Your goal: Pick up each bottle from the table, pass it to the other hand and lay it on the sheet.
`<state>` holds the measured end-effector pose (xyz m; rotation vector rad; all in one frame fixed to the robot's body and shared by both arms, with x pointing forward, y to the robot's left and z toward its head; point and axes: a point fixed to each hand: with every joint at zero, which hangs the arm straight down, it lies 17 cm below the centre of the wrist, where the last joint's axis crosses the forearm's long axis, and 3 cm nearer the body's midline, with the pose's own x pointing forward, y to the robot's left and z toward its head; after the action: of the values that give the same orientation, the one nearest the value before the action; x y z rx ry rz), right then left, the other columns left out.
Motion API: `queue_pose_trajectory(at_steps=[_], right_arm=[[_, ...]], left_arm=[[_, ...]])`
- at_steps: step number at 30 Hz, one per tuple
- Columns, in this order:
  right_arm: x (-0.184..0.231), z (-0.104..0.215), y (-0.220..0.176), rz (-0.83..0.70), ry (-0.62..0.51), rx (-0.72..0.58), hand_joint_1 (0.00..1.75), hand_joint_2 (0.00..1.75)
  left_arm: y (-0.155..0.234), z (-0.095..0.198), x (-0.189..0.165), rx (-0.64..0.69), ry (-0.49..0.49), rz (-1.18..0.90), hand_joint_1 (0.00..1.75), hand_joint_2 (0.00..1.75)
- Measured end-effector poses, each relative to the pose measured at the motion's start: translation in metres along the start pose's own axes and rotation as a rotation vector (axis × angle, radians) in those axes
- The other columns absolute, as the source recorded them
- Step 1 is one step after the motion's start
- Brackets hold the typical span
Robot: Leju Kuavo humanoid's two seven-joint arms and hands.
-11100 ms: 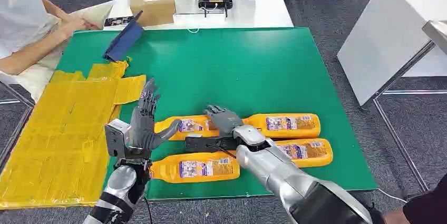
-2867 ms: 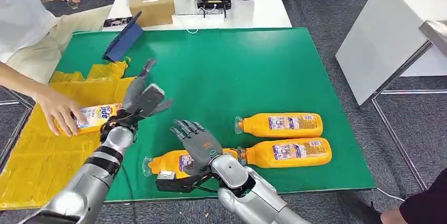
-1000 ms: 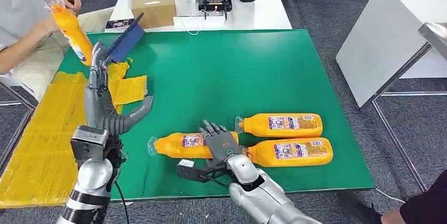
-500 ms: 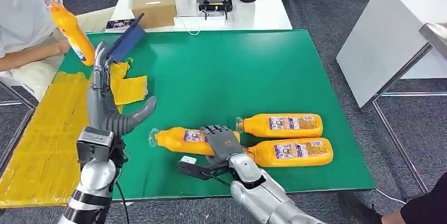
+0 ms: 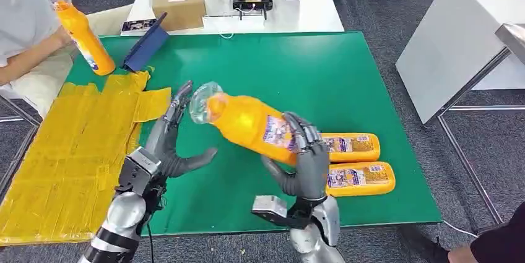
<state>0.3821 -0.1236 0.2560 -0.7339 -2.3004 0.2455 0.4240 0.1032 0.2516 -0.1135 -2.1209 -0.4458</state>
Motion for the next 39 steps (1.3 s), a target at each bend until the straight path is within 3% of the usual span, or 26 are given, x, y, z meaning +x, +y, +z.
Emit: queue_pose_trajectory(at_steps=[5,14,25,39], right_arm=[[-0.004,-0.008,-0.037,0.029,0.027,-0.105,1.75,1.75],[-0.002,-0.011,-0.058,0.042,0.022,-0.163,1.75,1.75],[-0.008,-0.007,-0.028,0.039,0.082,-0.081,1.75,1.75],[-0.006,0.001,-0.003,0.019,0.077,-0.008,1.75,1.75]], left_arm=[[-0.01,0.007,-0.009,-0.021,0.025,0.015,0.0,1.75],[-0.018,0.011,-0.015,-0.045,0.054,0.052,0.0,1.75],[-0.038,0.026,-0.013,-0.131,0.085,0.312,0.0,1.75],[-0.038,0.031,-0.016,-0.141,0.093,0.321,0.0,1.75]])
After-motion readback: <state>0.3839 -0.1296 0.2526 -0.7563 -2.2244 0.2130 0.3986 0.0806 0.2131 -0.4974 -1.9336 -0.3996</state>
